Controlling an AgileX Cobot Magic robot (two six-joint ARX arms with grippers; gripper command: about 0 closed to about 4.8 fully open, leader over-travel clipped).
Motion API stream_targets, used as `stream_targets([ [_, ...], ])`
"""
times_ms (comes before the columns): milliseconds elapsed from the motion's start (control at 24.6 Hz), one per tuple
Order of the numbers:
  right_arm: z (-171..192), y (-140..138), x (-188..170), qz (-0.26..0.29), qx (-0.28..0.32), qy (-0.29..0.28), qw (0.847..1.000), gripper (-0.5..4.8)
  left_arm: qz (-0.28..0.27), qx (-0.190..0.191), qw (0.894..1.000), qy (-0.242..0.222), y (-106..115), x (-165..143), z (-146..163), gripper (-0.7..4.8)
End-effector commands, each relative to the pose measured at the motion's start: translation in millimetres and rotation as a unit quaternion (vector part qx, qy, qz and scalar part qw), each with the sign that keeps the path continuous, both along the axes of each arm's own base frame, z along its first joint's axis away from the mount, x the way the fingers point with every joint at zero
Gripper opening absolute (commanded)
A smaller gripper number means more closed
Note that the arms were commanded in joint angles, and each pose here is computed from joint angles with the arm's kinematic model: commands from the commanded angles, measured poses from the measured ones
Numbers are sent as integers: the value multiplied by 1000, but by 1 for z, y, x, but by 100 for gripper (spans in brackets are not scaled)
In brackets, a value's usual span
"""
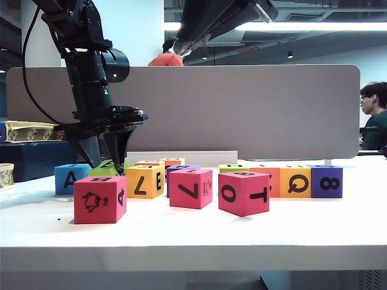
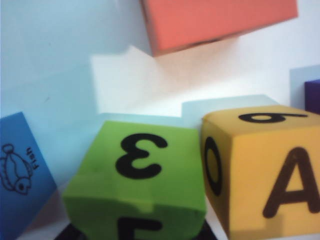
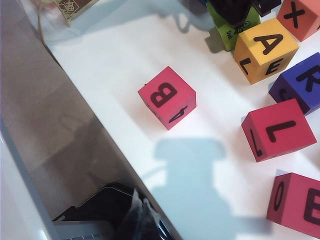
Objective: Select the appropriate blocks from the scattered letter blocks on the table and arrange them in a row to spell out "LEARNING".
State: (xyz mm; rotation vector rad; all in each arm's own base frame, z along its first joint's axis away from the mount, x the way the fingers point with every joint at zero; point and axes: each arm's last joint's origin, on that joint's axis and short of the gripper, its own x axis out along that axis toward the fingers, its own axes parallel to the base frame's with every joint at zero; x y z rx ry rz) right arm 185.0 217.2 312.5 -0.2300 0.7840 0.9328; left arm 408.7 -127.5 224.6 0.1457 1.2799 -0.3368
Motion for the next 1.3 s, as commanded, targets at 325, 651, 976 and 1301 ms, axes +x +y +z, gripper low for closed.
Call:
stream_targets([
  [325,3,1,0,1,7,-9,1000,-2,12,-8,1000,-3,-1,1,0,184],
  [651,3,1,0,1,7,-9,1000,-2,12,-8,1000,-3,-1,1,0,322],
  [976,3,1,0,1,7,-9,1000,-2,11,-9,1000,-5,-1,0,7,322],
  [1301,3,1,0,1,7,-8,1000,-2,16,2,999,-50,-1,4,58,322],
])
